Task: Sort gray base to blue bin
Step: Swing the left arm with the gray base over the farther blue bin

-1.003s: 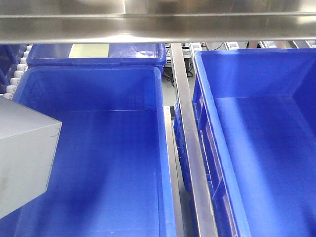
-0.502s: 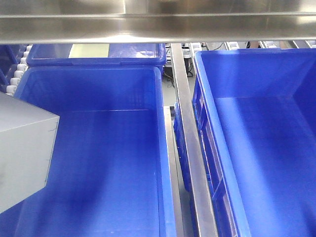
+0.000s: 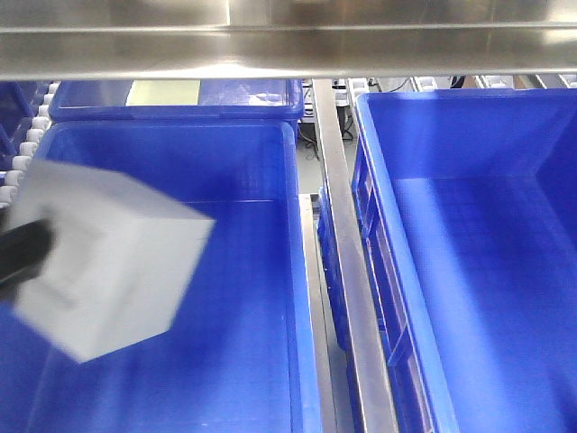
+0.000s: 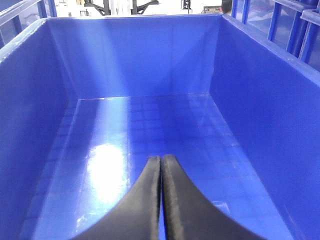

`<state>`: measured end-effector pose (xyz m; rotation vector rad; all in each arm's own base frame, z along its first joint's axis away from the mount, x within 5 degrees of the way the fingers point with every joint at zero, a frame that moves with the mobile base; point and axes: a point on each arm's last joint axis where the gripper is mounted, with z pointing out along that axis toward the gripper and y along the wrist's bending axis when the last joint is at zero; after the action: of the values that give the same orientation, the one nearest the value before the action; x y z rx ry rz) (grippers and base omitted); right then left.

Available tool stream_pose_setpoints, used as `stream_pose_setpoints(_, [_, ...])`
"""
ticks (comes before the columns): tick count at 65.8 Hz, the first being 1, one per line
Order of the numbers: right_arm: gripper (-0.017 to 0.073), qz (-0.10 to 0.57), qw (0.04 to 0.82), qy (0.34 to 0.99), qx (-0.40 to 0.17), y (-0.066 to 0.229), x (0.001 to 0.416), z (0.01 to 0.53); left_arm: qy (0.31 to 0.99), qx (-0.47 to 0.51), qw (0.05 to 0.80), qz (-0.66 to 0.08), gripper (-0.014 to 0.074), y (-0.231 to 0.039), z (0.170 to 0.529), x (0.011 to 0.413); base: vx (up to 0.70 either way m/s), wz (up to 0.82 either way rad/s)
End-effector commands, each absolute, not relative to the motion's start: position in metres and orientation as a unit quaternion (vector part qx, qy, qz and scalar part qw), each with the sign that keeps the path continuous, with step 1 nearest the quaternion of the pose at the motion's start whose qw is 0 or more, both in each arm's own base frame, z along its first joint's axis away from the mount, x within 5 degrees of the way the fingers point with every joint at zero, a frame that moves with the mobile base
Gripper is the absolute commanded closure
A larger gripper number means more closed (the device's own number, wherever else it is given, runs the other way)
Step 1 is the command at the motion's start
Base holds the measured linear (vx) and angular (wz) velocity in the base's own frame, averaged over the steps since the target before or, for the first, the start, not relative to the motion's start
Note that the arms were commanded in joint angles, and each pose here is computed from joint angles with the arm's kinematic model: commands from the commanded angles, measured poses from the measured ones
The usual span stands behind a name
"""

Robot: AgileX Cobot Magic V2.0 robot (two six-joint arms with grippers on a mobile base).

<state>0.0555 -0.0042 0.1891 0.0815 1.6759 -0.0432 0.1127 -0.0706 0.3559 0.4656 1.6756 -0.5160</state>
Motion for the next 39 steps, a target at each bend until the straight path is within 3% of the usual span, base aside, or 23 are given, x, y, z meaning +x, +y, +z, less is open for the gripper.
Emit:
stream_pose_setpoints(1, [0.0564,-0.026,0.679,0.733,0.031,-0.004,0.056,0.191,0.699,0.178,0.652,-0.233,0.06,-0.077,0.381,0.132,0.0,0.0])
stream_pose_setpoints(19, [0.0564,-0.026,0.679,0.733,0.031,-0.004,0.056,0.191,0.724,0.222,0.593,-0.274,0.06,-0.109,0.377,0.173,0.0,0.0])
stream_pose_setpoints(39, [0.0564,-0.026,0.679,0.733,0.031,-0.004,0.056,0.191,0.711,0.263,0.594,-0.27,0.06,-0.144,0.376,0.187,0.0,0.0])
